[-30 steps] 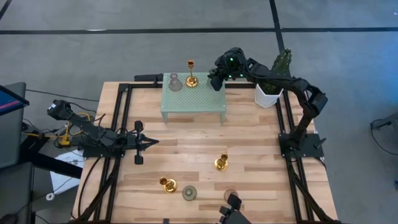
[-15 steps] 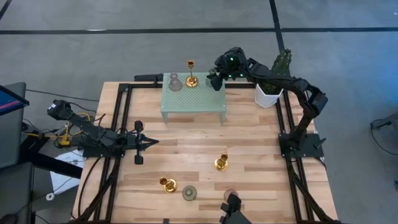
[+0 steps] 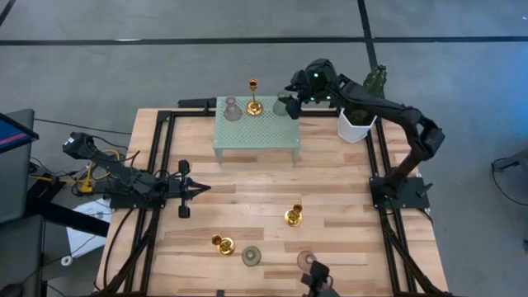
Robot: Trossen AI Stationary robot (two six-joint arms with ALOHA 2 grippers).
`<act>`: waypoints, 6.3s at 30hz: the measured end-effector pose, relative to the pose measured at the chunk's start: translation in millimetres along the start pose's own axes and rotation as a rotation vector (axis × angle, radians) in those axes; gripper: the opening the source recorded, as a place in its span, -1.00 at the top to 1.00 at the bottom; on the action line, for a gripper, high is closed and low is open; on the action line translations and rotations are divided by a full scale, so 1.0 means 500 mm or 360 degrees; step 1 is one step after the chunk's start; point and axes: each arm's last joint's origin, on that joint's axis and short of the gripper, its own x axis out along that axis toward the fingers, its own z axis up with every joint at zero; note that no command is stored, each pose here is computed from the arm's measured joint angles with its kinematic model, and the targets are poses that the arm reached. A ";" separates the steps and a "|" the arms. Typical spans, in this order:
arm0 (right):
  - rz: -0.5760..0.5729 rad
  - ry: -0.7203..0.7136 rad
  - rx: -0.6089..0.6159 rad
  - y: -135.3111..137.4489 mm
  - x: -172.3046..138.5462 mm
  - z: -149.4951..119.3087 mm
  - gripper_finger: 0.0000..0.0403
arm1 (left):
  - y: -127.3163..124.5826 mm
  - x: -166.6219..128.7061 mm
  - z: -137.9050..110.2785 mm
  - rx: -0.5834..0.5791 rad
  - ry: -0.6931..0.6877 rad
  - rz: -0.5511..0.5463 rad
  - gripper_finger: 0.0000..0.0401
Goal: Pick & Place candle stick holders
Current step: Put the top green glass candle holder on the shelf, then put the right gold candle holder on the shelf
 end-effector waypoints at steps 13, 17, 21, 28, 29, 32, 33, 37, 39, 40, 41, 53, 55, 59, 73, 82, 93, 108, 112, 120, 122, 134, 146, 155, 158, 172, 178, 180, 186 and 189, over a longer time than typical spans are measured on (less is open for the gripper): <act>0.0082 0.0408 -0.0036 0.050 -0.192 -0.019 -0.03 | 0.000 0.000 0.000 0.0000 0.0000 -0.0001 0.97; 0.0178 0.0619 -0.0024 0.082 -0.230 -0.053 0.30 | 0.000 0.000 0.000 0.0001 0.0001 -0.0001 0.97; 0.0288 0.0686 -0.0089 0.126 -0.246 -0.103 0.77 | 0.000 0.000 0.000 0.0000 0.0000 -0.0001 0.97; 0.0484 0.0498 -0.0270 0.204 -0.276 -0.221 0.97 | 0.000 0.000 0.000 0.0000 0.0000 0.0000 0.97; 0.0505 0.0453 -0.0267 0.212 -0.283 -0.241 0.98 | 0.000 0.000 0.000 -0.0001 0.0000 0.0000 0.97; 0.0582 0.0243 -0.0215 0.235 -0.298 -0.299 0.98 | 0.000 0.000 0.000 -0.0002 -0.0002 0.0000 0.97; 0.0619 0.0161 -0.0188 0.243 -0.300 -0.320 0.98 | 0.000 0.000 0.001 -0.0004 -0.0004 0.0000 0.97; 0.0781 -0.0116 -0.0110 0.271 -0.294 -0.398 0.99 | 0.000 0.000 0.001 -0.0034 -0.0005 0.0000 0.97; 0.0853 -0.0189 -0.0091 0.285 -0.284 -0.435 0.99 | 0.000 0.000 0.001 -0.0034 -0.0005 0.0000 0.97; 0.0889 -0.0201 -0.0101 0.292 -0.278 -0.453 1.00 | 0.000 0.000 0.001 -0.0034 -0.0005 0.0000 0.97; 0.0920 -0.0204 -0.0119 0.299 -0.273 -0.471 1.00 | 0.000 0.000 0.001 -0.0034 -0.0005 0.0001 0.97; 0.1101 -0.0304 -0.0262 0.364 -0.250 -0.517 0.98 | 0.000 0.000 0.001 -0.0034 -0.0006 0.0001 0.97; 0.1107 -0.0265 -0.0223 0.369 -0.243 -0.521 0.98 | 0.000 0.000 0.001 -0.0034 -0.0005 0.0000 0.97; 0.1047 -0.0144 -0.0141 0.374 -0.223 -0.534 0.96 | 0.000 0.000 0.001 -0.0034 -0.0005 0.0000 0.97; 0.0978 0.0024 -0.0125 0.418 -0.153 -0.532 0.20 | 0.000 0.000 0.001 -0.0035 -0.0005 0.0000 0.97; 0.0973 0.0104 -0.0071 0.459 -0.101 -0.524 -0.03 | 0.000 0.000 0.001 -0.0046 -0.0005 0.0000 0.97; 0.1035 0.0163 -0.0130 0.525 -0.057 -0.518 0.25 | 0.000 0.000 0.001 -0.0045 -0.0004 0.0000 0.97; 0.1024 0.0137 -0.0087 0.521 -0.061 -0.500 0.93 | 0.000 0.000 0.001 -0.0046 -0.0005 0.0000 0.97; 0.1006 0.0061 -0.0036 0.503 -0.071 -0.469 0.96 | 0.000 0.000 0.001 -0.0045 -0.0004 0.0000 0.97; 0.0905 0.0049 -0.0143 0.478 -0.097 -0.359 0.98 | 0.000 0.000 0.001 -0.0046 -0.0005 0.0000 0.97; 0.0882 0.0025 -0.0239 0.474 -0.103 -0.320 0.98 | 0.000 0.000 0.001 -0.0045 -0.0004 0.0000 0.97; 0.0846 -0.0283 -0.0371 0.357 -0.069 -0.135 0.98 | 0.000 0.000 0.001 -0.0045 -0.0004 0.0000 0.97; 0.0804 -0.0205 -0.0287 0.264 0.053 -0.054 0.98 | 0.000 0.000 0.000 -0.0034 -0.0003 -0.0001 0.97; 0.0658 -0.0138 -0.0251 0.189 0.121 0.002 0.98 | 0.000 0.000 0.000 -0.0032 -0.0003 0.0000 0.97; 0.0611 -0.0127 -0.0221 0.160 0.131 0.008 0.99 | 0.000 0.000 0.000 -0.0028 0.0001 -0.0001 0.97; 0.0495 -0.0046 -0.0121 0.109 0.134 -0.002 0.99 | 0.000 0.000 0.000 -0.0029 0.0000 0.0000 0.97; 0.0561 -0.0025 -0.0150 0.148 0.133 -0.001 0.99 | 0.000 0.000 0.000 -0.0029 0.0000 0.0000 0.97; 0.0558 0.0025 -0.0150 0.157 0.133 -0.007 0.99 | 0.000 0.000 0.000 -0.0028 0.0000 -0.0001 0.97; 0.0271 0.0132 -0.0278 0.188 0.135 -0.017 0.99 | 0.000 0.000 0.000 -0.0028 0.0000 -0.0001 0.97; 0.0290 0.0107 -0.0321 0.205 0.135 -0.014 0.99 | 0.000 0.000 0.000 -0.0028 0.0000 -0.0001 0.97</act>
